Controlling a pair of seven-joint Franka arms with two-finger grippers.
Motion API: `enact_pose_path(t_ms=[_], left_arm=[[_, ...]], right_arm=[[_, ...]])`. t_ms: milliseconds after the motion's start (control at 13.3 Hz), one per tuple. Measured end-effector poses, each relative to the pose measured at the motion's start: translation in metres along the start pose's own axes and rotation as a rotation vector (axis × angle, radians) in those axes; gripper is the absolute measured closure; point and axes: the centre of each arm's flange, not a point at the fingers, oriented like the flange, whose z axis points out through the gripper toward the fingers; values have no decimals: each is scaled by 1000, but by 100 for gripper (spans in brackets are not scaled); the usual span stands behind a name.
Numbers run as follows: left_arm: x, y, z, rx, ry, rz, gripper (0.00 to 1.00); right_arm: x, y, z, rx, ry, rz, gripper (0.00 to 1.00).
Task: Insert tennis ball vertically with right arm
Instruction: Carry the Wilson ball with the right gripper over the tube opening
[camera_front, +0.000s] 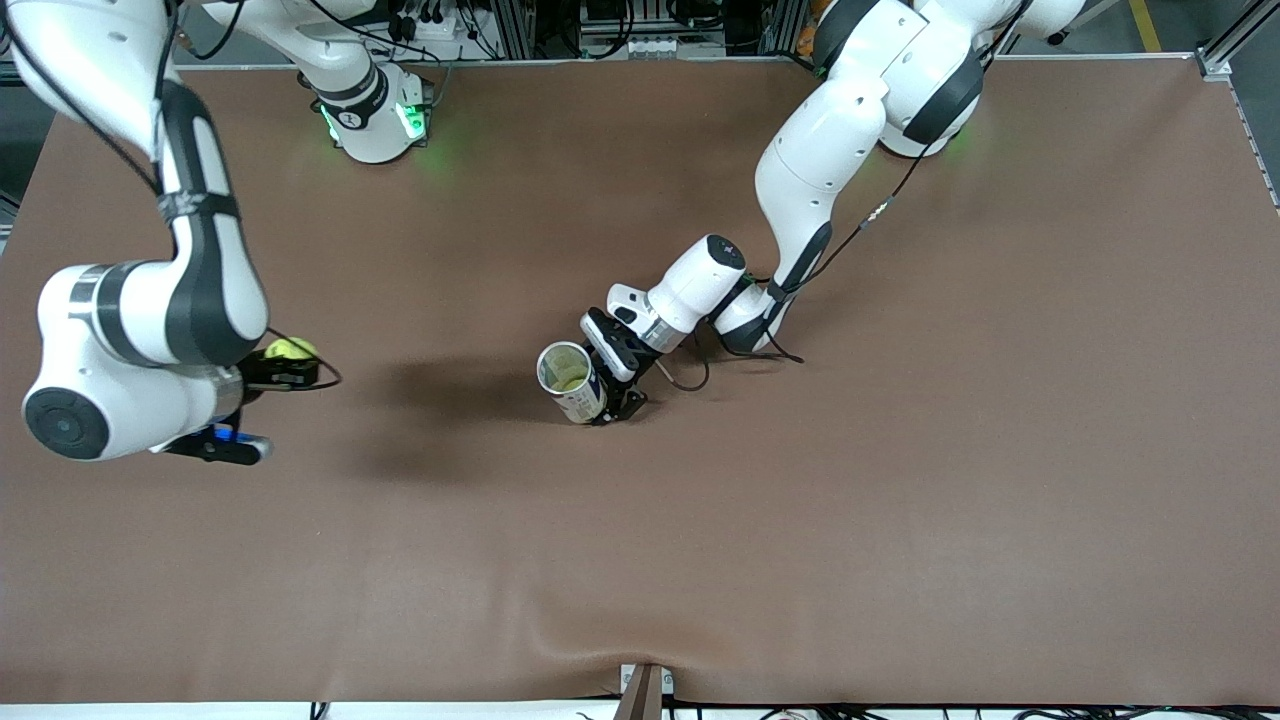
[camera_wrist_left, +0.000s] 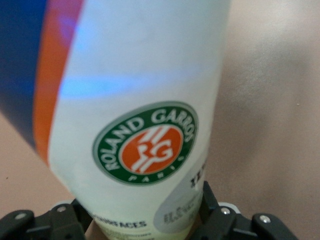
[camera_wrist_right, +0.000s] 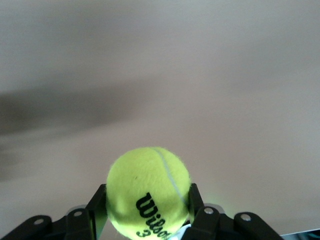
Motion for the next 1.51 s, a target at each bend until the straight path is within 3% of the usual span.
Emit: enact_pose_path(t_ms=[226, 452, 979, 1507], left_arm=[[0, -1, 0, 1, 0, 0, 16], [0, -2, 0, 2, 0, 0, 16], [0, -3, 0, 4, 1, 0, 16], [-1, -4, 0, 5, -1, 2, 16]], right_arm=[[-25, -58, -20, 79, 6, 104, 33], [-55, -124, -19, 98, 2, 179, 33], [-111, -252, -18, 200, 159, 334, 33], [-122, -300, 11, 220, 187, 407, 33]])
